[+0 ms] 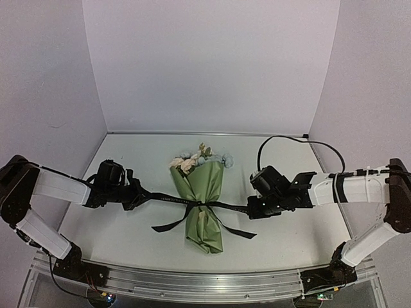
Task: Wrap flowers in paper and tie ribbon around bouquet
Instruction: Tie the half-tied ribbon around the folded bouquet.
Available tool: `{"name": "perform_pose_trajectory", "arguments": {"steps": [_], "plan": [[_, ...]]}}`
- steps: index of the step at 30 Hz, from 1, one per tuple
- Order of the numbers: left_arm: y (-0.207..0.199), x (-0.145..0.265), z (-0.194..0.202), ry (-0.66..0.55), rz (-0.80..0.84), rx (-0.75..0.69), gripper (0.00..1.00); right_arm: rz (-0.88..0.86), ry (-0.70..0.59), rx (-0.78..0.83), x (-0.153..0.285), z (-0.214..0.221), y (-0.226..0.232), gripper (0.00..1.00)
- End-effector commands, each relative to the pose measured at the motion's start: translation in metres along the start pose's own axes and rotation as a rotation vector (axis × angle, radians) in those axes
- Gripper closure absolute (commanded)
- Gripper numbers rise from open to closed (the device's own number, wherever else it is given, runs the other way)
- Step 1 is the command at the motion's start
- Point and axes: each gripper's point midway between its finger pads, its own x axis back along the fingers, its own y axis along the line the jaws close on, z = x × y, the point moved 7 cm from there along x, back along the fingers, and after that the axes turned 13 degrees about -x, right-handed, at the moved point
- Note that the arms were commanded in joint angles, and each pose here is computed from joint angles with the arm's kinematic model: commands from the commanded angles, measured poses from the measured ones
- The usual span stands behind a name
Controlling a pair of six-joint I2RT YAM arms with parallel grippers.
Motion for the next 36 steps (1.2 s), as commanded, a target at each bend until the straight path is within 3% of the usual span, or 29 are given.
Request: {"name": "perform_pose_trajectory", "arguments": {"steps": [1,11,36], "plan": [[0.031,0.017,-0.028,-0.152,-0.184,0.062,1.0,0.338,-0.039,0.018,0.016,0.01,-0.065,1.0],[0.044,0.012,-0.033,-0.12,-0.175,0.091,1.0,0.281,0.047,-0.048,-0.004,0.025,-0.06,1.0],[0.04,0.006,-0.043,-0.11,-0.129,0.056,1.0,0.294,0.059,-0.047,-0.005,0.027,-0.062,1.0]]}}
